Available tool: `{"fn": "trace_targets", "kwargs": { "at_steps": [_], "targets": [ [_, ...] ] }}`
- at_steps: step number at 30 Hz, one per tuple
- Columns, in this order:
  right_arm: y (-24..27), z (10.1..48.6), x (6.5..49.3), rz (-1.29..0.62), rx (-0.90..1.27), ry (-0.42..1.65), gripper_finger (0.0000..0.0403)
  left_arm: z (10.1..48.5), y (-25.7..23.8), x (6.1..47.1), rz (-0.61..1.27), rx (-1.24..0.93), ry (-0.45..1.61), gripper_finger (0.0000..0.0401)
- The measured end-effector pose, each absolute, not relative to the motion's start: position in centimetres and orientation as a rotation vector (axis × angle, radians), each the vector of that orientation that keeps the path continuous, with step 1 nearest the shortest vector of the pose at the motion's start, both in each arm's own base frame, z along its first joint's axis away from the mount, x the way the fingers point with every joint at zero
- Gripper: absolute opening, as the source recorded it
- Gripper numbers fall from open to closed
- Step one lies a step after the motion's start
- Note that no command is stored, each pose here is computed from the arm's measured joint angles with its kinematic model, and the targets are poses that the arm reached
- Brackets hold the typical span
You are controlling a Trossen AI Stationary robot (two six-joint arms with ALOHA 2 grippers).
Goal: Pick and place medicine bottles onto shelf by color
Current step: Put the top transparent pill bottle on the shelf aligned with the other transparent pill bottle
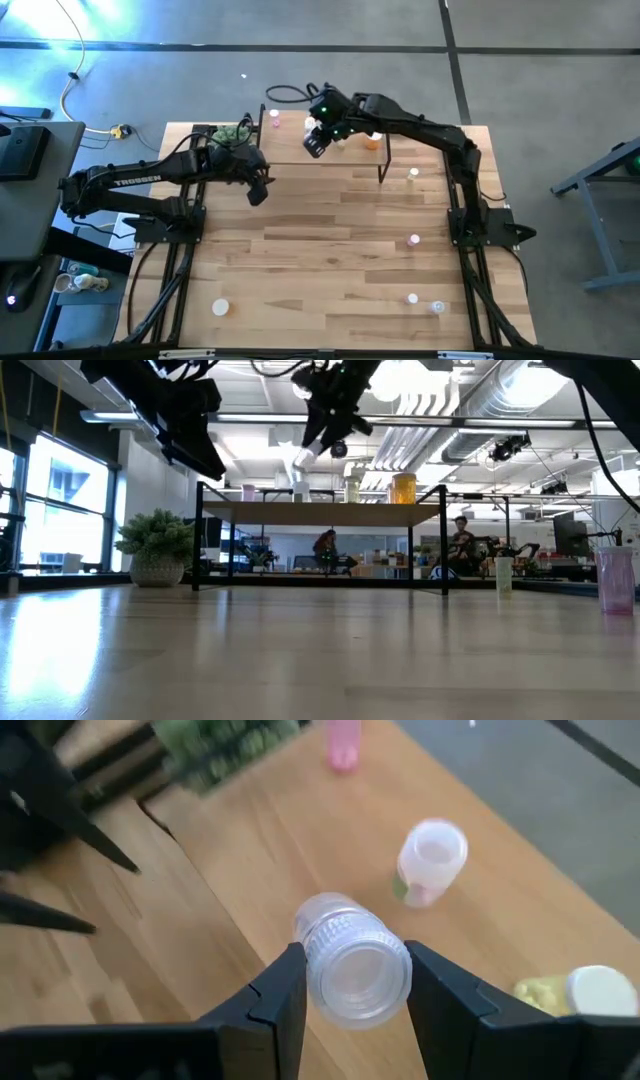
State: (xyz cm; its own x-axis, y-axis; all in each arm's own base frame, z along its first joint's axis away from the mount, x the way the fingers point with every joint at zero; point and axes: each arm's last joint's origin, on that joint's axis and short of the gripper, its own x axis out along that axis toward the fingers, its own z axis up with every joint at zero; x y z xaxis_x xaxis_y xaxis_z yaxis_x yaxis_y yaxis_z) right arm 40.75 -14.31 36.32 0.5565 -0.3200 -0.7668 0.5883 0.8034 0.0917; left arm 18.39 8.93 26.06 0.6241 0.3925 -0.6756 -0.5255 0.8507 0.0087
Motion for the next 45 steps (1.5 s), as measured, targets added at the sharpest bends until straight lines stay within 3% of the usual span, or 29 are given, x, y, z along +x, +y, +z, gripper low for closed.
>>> {"fn": "trace_targets", "kwargs": {
  "at_steps": [11,17,30,45],
  "targets": [
    [-14.6,34.4,41.9,-0.509,0.279,0.891,0.0129,27.6,9.9,20.2,0.541,0.000,0.523,0.0200],
    [-14.0,34.4,42.1,-0.474,0.225,0.904,0.0129,26.5,11.5,21.7,0.586,0.131,0.554,0.0200],
    [-13.9,34.6,42.3,-0.462,0.199,0.888,0.0129,24.5,14.6,23.6,0.636,0.125,0.512,0.0200],
    [-13.8,34.6,42.3,-0.433,0.220,0.885,0.0129,24.9,15.2,24.0,0.693,0.146,0.444,0.0200]
  ]
}}
